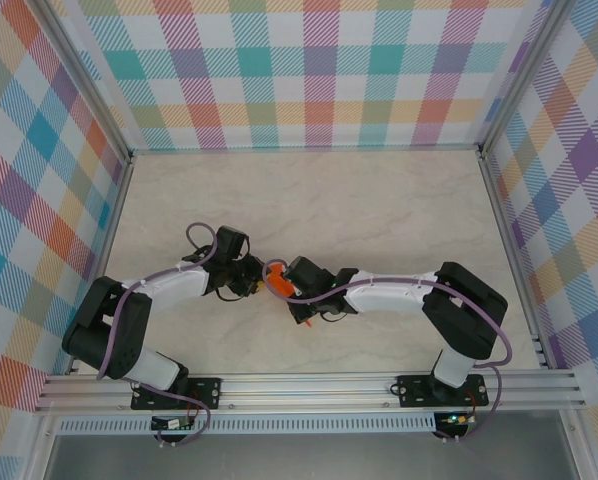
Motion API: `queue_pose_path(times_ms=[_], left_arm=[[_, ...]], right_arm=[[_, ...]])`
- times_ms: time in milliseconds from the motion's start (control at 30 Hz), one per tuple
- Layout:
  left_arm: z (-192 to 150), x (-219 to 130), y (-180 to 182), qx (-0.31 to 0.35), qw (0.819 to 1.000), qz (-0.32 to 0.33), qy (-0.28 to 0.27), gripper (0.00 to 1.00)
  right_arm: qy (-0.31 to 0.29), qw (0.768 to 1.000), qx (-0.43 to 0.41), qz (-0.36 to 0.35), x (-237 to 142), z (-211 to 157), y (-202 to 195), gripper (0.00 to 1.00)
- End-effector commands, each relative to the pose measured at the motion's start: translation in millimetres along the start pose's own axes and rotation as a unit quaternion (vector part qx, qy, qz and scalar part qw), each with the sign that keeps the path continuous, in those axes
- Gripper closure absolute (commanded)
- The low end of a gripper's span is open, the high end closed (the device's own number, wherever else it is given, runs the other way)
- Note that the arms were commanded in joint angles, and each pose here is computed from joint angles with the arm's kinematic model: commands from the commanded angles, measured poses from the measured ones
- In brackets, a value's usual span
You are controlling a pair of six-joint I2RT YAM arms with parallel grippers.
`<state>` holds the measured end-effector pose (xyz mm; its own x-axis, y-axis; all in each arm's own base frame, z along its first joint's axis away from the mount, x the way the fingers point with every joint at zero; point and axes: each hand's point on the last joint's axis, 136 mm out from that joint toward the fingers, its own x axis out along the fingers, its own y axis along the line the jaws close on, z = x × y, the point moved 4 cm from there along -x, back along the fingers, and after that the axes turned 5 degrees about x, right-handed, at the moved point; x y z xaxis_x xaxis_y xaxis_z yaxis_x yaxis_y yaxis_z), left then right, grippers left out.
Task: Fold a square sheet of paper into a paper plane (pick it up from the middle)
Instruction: Fold the wing for the fifth time at the center of the table.
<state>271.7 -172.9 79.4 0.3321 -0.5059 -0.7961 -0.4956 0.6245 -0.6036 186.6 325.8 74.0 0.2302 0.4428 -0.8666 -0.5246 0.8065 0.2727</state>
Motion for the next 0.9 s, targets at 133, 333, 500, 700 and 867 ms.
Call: queue_pose_path(times_ms=[133, 333, 500, 700, 867], left_arm=[[7, -35, 9, 0.036, 0.997, 0.059, -0.046, 0.46], [8, -53, 21, 0.042, 0.993, 0.08, -0.079, 0.37], [5, -58, 24, 0.051, 0.993, 0.074, -0.08, 0.36], [2, -58, 24, 0.06, 0.993, 0.066, -0.073, 0.37], [-1, -54, 27, 0.06, 0.994, 0.063, -0.065, 0.37]], right_arm=[[0.011, 0.995, 0.038, 0.089, -3, 1, 8, 0.94], [0.031, 0.987, 0.08, 0.137, 0, 2, 2, 0.95], [0.031, 0.974, 0.118, 0.191, -1, 4, -3, 0.95], [0.042, 0.971, 0.137, 0.193, 6, 0, -11, 0.95], [0.06, 0.965, 0.154, 0.206, 12, -4, -13, 0.94]])
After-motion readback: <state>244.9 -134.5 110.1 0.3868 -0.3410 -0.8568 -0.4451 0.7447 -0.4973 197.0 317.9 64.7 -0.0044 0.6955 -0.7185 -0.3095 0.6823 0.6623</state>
